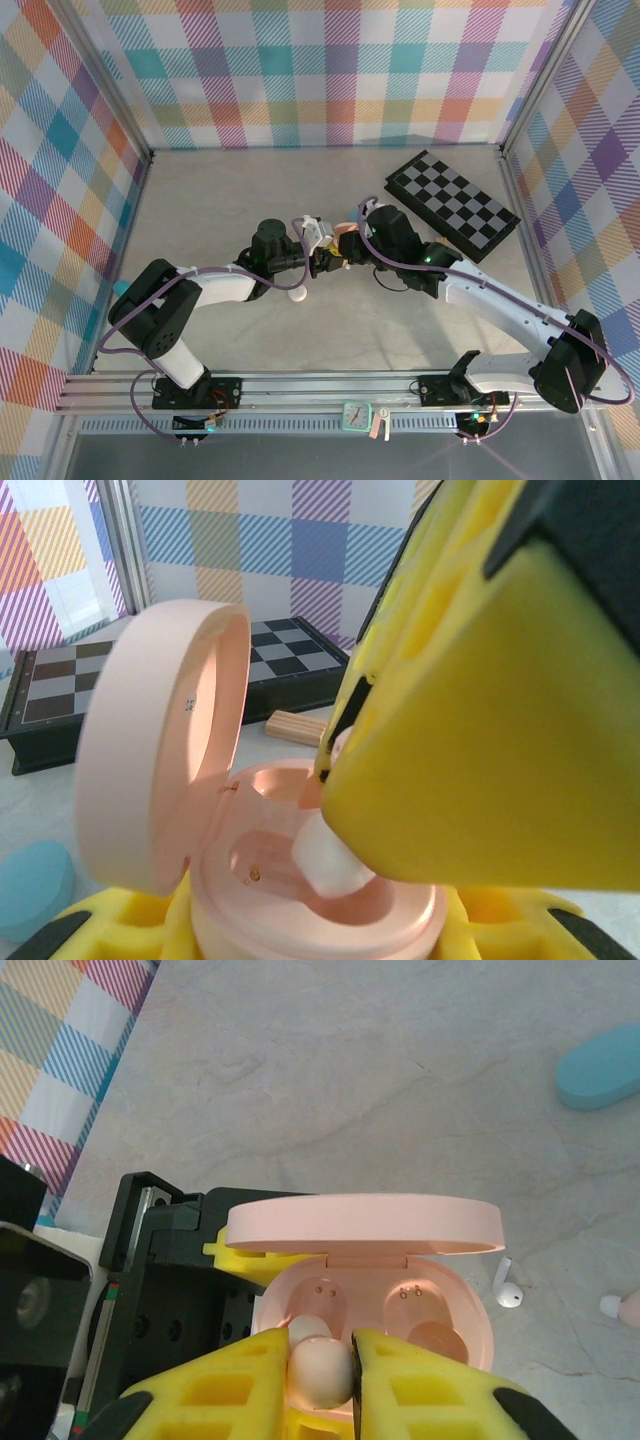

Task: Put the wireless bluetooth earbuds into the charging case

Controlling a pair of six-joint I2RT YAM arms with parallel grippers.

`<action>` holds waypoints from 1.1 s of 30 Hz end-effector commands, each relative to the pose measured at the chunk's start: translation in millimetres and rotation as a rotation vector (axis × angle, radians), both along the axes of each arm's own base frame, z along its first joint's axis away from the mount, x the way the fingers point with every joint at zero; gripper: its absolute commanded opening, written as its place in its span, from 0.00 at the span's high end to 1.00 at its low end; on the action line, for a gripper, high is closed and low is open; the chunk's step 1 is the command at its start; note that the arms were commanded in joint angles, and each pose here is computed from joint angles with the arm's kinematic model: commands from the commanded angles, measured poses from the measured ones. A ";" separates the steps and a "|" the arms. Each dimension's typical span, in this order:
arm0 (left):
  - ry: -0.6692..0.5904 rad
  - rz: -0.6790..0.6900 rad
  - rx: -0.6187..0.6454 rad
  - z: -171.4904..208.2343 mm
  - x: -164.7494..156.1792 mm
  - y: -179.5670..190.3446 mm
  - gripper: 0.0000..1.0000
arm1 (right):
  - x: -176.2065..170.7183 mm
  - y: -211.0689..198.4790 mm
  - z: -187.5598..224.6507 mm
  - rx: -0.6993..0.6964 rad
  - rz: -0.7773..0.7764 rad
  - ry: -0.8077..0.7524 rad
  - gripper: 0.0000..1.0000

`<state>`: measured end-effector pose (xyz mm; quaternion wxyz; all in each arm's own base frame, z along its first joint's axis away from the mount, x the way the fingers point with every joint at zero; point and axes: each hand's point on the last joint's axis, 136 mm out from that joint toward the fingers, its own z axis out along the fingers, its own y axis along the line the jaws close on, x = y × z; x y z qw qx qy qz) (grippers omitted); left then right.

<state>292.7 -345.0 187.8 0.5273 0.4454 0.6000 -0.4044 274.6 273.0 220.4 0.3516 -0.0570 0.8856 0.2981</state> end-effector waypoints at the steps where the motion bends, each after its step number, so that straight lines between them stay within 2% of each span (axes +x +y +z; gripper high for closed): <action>1: -0.051 -0.039 -0.042 15.4 -3.8 -7.7 0.66 | 2.7 0.6 9.2 0.015 -0.008 0.018 0.81; 22: -0.143 -0.035 -0.018 8.7 -1.1 -7.4 0.66 | -8.0 -6.1 -1.6 -0.034 -0.022 0.257 0.85; 33: -0.207 -0.056 -0.005 6.7 -6.6 -5.7 0.66 | -5.8 -5.9 -3.9 -0.037 -0.033 0.291 0.86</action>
